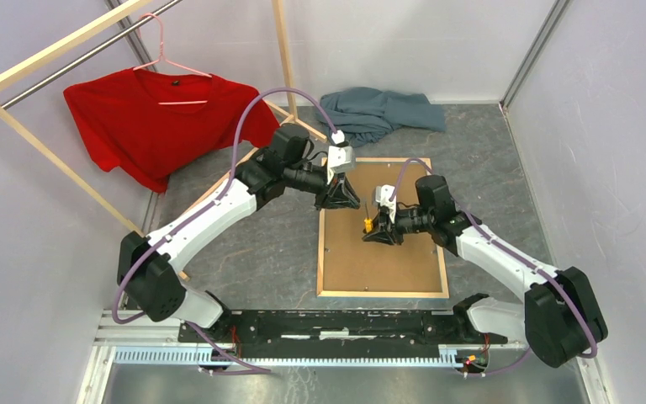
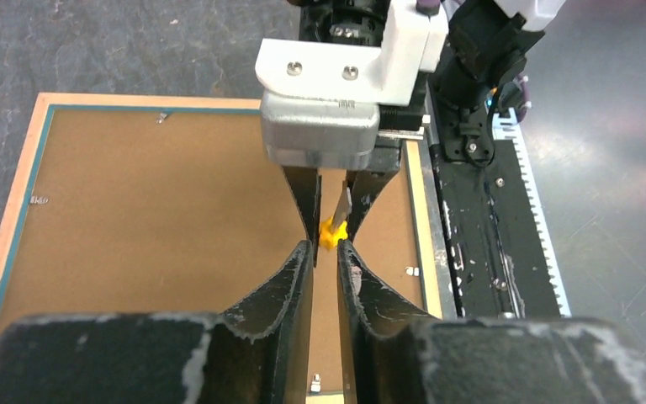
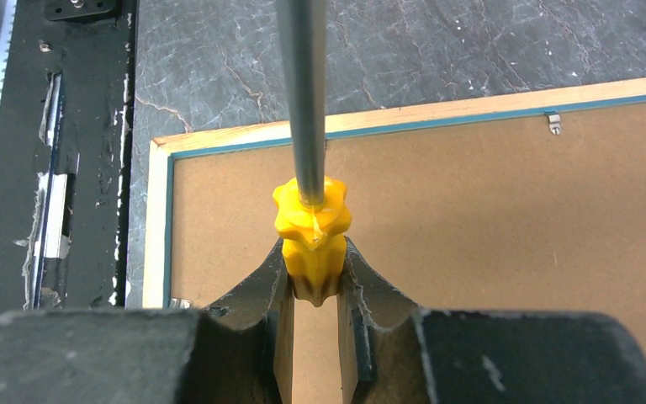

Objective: Take the photo out of the frame
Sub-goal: Adjust the screwdriver.

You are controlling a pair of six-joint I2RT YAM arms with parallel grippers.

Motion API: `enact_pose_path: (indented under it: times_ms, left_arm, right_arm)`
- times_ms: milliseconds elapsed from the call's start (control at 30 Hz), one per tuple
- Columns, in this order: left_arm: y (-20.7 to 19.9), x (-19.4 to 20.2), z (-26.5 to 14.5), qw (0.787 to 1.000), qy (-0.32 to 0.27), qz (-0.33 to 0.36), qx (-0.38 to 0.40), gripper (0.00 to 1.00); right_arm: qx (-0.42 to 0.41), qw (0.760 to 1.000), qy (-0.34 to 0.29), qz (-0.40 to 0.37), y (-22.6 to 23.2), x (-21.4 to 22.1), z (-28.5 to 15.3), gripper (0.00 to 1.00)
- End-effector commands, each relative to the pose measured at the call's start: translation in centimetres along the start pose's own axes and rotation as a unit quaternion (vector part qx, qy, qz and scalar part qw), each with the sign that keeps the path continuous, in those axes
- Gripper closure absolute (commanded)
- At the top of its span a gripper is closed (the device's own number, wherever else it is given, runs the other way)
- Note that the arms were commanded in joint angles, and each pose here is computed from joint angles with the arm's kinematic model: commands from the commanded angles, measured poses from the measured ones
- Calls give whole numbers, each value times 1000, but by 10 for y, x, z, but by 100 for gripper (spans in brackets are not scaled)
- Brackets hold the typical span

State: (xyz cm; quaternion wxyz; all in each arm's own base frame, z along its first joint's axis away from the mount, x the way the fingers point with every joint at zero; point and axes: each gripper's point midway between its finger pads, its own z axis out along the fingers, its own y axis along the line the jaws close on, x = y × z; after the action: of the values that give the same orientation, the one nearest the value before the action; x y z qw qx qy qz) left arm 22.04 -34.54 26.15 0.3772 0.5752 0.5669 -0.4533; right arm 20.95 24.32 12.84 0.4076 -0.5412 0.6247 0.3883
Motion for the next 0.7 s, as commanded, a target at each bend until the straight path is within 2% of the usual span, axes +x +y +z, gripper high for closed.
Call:
enact_pose_path:
  times_ms: [0, 67, 100, 200, 667]
  left_arm:
    - [1, -14, -12, 998, 3, 65, -24, 75]
    - [1, -16, -12, 997, 1, 67, -23, 57]
    - [1, -18, -12, 997, 0, 69, -24, 52]
    - [4, -22, -12, 997, 3, 72, -29, 46]
    - [8, 11, 11, 992, 87, 84, -21, 44]
  right_arm:
    - [6, 1000, -4, -27, -5, -8, -4, 100]
    - [5, 1000, 6, -18, -7, -4, -2, 100]
    - [7, 1000, 11, -14, -9, -2, -2, 100]
    - [9, 999, 31, 0, -14, 5, 0, 100]
    - [4, 998, 56, 12, -15, 15, 2, 100]
